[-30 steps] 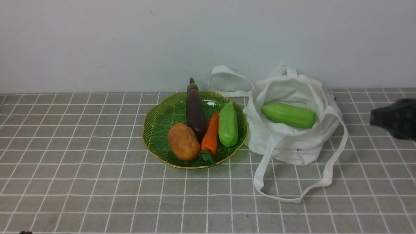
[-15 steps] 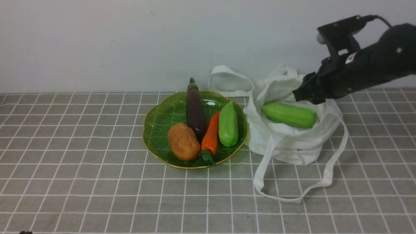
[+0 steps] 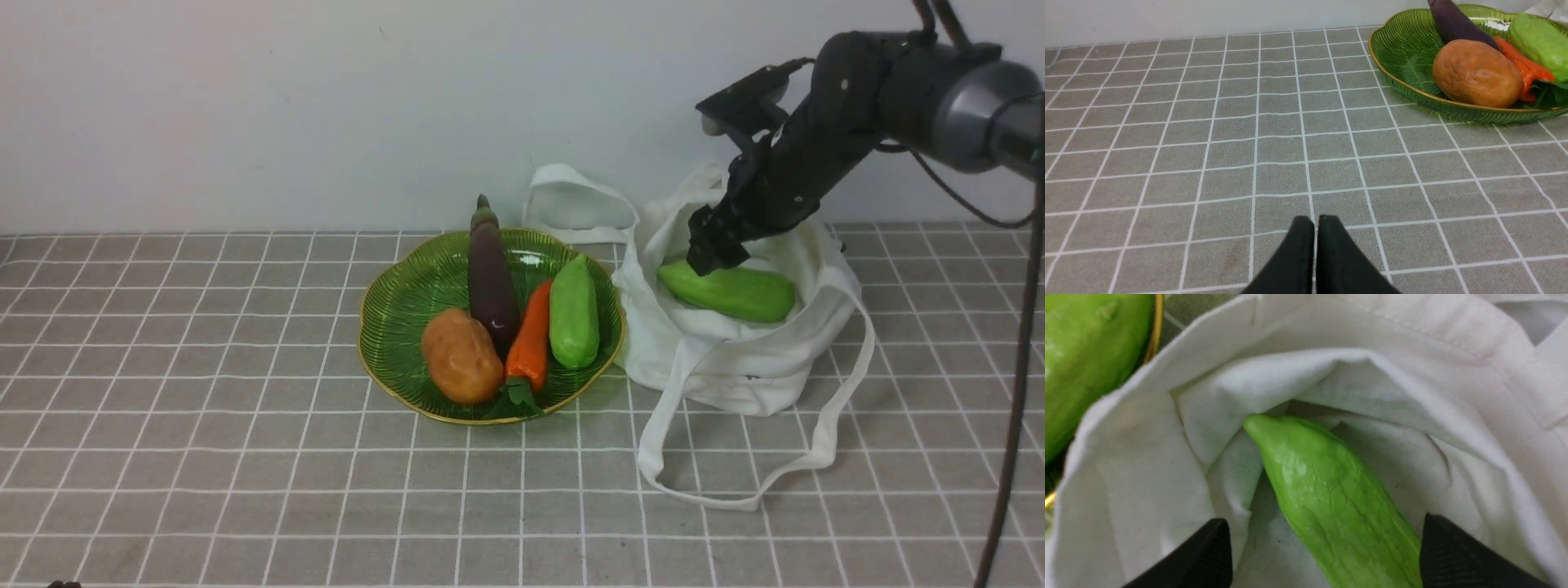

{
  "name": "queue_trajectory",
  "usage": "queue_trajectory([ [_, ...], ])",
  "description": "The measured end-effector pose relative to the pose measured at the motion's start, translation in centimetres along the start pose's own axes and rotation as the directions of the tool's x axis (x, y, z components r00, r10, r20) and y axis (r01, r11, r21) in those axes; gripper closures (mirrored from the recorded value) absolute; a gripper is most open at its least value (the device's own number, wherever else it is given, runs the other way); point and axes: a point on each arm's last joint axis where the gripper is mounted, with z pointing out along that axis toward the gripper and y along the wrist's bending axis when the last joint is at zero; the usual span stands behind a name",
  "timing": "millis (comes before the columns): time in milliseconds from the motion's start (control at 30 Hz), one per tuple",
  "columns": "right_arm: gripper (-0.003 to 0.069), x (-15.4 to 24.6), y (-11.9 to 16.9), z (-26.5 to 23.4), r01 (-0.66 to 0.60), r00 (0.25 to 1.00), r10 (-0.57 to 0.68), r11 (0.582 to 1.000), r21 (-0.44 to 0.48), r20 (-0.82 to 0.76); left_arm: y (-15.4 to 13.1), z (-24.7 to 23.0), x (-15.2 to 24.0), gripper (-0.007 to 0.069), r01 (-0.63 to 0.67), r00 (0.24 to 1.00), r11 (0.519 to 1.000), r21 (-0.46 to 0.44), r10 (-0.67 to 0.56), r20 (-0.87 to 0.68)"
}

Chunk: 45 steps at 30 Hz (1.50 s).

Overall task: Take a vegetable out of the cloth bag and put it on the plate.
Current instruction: Use the right arm to grab a chayote from the bag, then use the right arm to put the chayote into the empty plate on the left

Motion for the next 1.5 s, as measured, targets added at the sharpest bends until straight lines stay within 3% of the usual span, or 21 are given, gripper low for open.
queue_trajectory([
  [467, 0.0101, 1.4, -0.4, 5.3, 0.085, 0.994, -0.083, 0.996, 0.024, -0.069, 0.0, 0.0, 0.0, 0.0630, 0.000, 1.000, 1.000, 0.000, 0.000, 0.000],
  [533, 0.0123, 1.6, -0.3, 5.6, 0.085, 0.994, -0.084, 0.996, 0.019, -0.077, 0.0, 0.0, 0.0, 0.0630, 0.000, 1.000, 1.000, 0.000, 0.000, 0.000],
  [567, 0.0177, 1.7, -0.3, 5.8, 0.085, 0.993, -0.083, 0.996, 0.016, -0.083, 0.0, 0.0, 0.0, 0.0630, 0.000, 1.000, 1.000, 0.000, 0.000, 0.000],
  [633, 0.0217, 1.7, -0.3, 5.8, 0.086, 0.993, -0.084, 0.996, 0.015, -0.087, 0.0, 0.0, 0.0, 0.0630, 0.000, 1.000, 1.000, 0.000, 0.000, 0.000],
  [833, 0.0221, 1.2, -0.4, 4.4, 0.098, 0.988, -0.097, 0.995, 0.005, -0.123, 0.0, 0.0, 0.0, 0.0630, 0.000, 1.000, 1.000, 0.000, 0.000, 0.000],
  [1033, 0.0221, -1.0, -0.9, -0.6, 0.081, 0.988, -0.081, 0.997, -0.008, -0.130, 0.0, 0.0, 0.0, 0.0630, 0.000, 1.000, 1.000, 0.000, 0.000, 0.000],
  [1233, 0.0221, -3.3, -1.2, -4.7, -0.015, 1.000, 0.015, 1.000, 0.027, -0.009, 0.0, 0.0, 0.0, 0.0630, 0.000, 1.000, 1.000, 0.000, 0.000, 0.000],
  [1367, 0.0221, -4.1, -0.5, -8.2, -0.180, 0.981, 0.182, 0.983, -0.028, 0.067, 0.0, 0.0, 0.0, 0.0630, 0.000, 1.000, 1.000, 0.000, 0.000, 0.000],
  [1500, 0.0221, -4.6, 2.2, -10.7, -0.348, 0.920, 0.380, 0.903, -0.252, 0.092, 0.0, 0.0, 0.0, 0.0630, 0.000, 1.000, 1.000, 0.000, 0.000, 0.000],
])
